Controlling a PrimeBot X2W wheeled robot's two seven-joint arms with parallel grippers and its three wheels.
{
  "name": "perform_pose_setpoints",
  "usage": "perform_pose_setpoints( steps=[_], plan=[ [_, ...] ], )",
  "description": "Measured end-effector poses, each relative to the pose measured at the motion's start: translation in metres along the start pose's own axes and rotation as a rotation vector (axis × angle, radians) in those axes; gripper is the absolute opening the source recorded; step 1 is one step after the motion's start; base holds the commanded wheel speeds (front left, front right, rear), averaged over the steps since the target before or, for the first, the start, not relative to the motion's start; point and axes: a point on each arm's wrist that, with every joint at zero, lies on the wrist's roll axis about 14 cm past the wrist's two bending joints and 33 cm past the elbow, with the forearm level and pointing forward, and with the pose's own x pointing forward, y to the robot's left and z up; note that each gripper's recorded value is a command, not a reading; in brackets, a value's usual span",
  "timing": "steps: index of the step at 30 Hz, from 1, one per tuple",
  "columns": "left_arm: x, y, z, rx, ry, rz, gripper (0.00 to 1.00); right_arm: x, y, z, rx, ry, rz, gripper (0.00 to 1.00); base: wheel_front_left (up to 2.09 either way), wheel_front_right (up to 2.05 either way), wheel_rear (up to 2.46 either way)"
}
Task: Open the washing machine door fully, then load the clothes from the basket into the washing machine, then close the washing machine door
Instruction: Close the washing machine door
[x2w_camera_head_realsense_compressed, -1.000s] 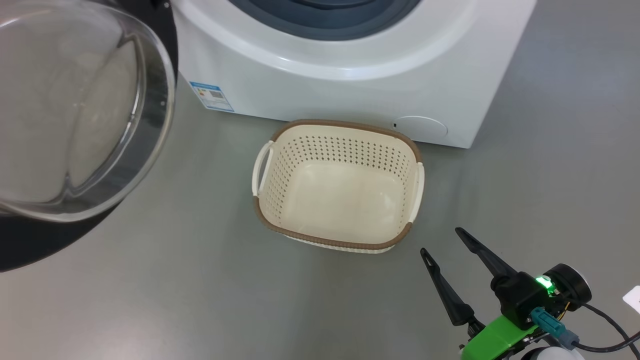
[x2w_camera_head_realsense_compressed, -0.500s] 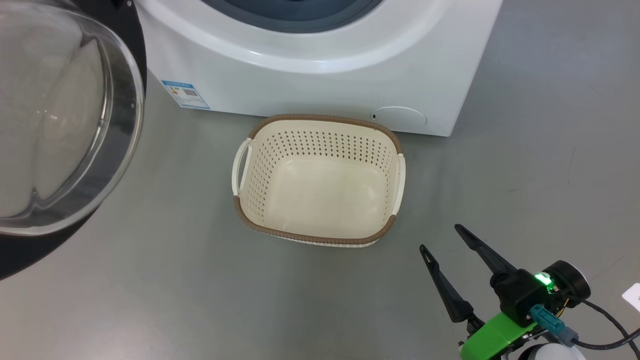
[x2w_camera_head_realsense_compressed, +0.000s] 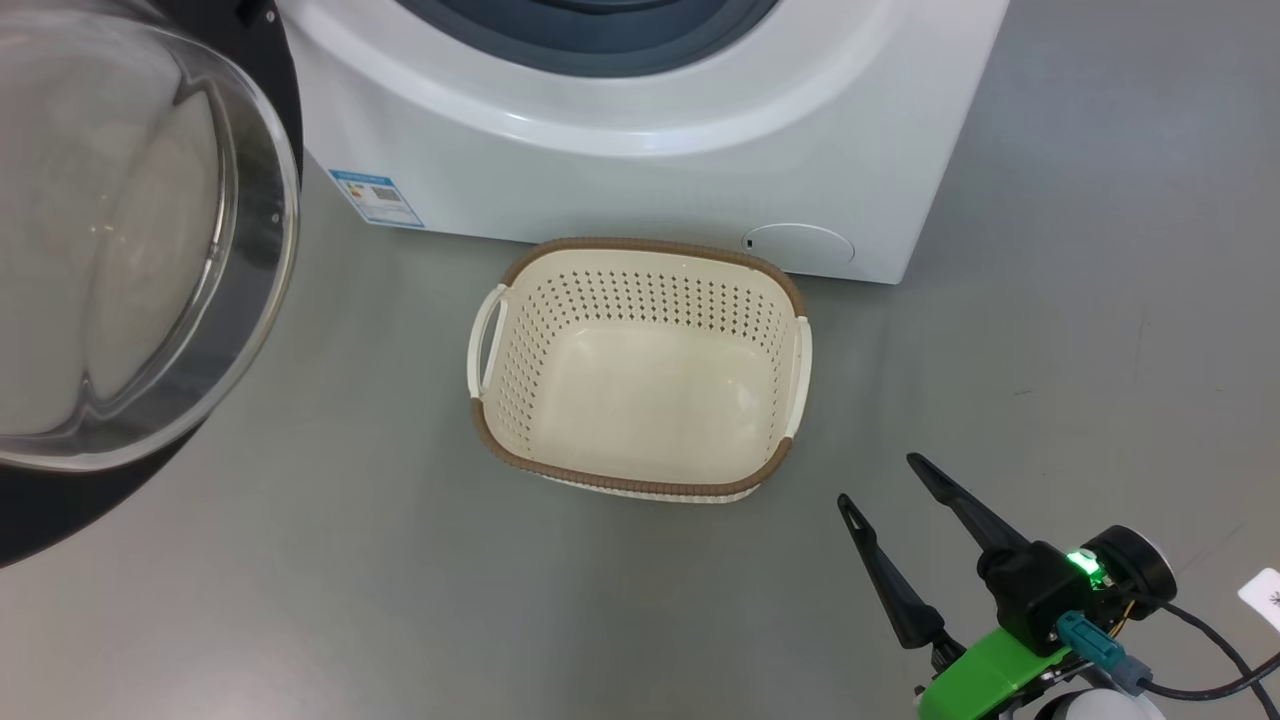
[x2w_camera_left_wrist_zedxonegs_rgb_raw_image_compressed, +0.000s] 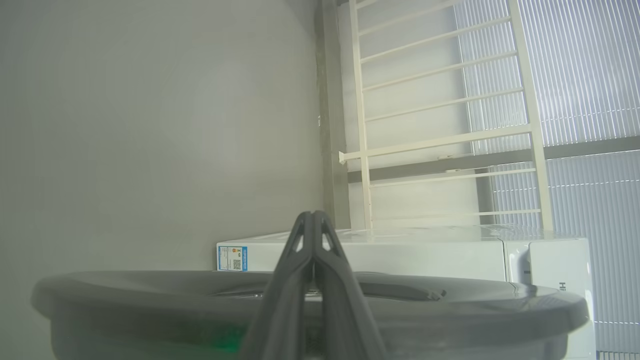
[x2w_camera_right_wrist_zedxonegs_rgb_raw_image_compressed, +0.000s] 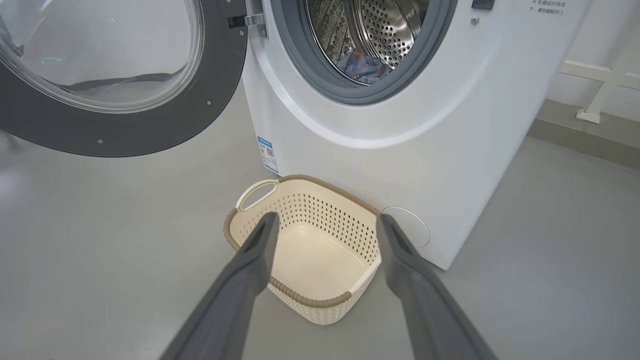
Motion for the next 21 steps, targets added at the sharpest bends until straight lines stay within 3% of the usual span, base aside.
perform_pose_setpoints(
  steps=[21],
  plan=[
    [-0.022,0.0,-0.03,0.075,0.225,-0.068,0.0,-0.005,0.011,0.014,-0.008,-0.033,-0.003,1.0,0.0,0.0,0.0]
  ],
)
